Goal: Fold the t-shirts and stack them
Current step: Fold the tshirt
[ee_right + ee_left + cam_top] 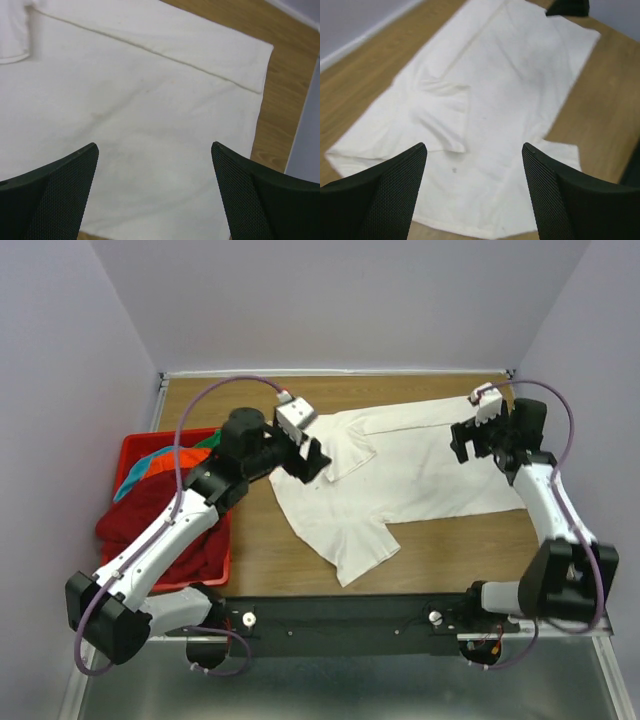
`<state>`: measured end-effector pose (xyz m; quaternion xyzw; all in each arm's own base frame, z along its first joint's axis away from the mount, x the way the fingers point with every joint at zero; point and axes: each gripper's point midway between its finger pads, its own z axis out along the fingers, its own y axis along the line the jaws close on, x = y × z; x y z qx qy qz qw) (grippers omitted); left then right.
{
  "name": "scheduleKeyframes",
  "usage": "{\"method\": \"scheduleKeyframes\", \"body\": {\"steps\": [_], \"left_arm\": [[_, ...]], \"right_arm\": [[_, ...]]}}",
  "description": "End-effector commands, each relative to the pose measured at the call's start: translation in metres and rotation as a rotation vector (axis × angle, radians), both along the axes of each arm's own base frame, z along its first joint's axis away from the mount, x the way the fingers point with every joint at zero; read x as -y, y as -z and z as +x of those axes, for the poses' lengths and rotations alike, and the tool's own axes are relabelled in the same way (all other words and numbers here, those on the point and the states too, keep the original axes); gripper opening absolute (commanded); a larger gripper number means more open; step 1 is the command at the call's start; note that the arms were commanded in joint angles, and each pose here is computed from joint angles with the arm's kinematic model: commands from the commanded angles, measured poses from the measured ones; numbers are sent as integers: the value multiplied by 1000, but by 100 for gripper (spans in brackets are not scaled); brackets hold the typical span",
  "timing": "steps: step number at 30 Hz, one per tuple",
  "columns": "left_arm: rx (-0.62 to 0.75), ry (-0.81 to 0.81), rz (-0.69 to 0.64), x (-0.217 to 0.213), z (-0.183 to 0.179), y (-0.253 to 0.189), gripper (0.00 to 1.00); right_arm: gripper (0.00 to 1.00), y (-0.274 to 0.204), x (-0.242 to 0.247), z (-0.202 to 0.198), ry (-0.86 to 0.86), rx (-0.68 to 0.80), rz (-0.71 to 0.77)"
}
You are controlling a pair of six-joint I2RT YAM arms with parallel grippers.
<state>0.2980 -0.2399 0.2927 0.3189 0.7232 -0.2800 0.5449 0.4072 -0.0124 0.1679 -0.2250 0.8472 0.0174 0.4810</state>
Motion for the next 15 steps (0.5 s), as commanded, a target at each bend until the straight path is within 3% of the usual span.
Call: {"method": "scheduleKeyframes", "body": {"steps": [1,4,6,9,15], "left_arm": [[-152,139,122,29,-52,45,81],[-287,231,208,55,-105,86,74],[-355,295,286,66,-141,110,71],[-432,328,387,74,-181,143,68],[-495,273,505,85,-205,186,59]], "right_arm": [[100,-12,-39,-50,-267,79,3],[99,-20,-75,-102,-474,66,71],[98,-23,-80,-123,-485,46,93],[96,-12,-74,-134,-413,-12,103],[93,11,-44,-133,-189,-102,52]]}}
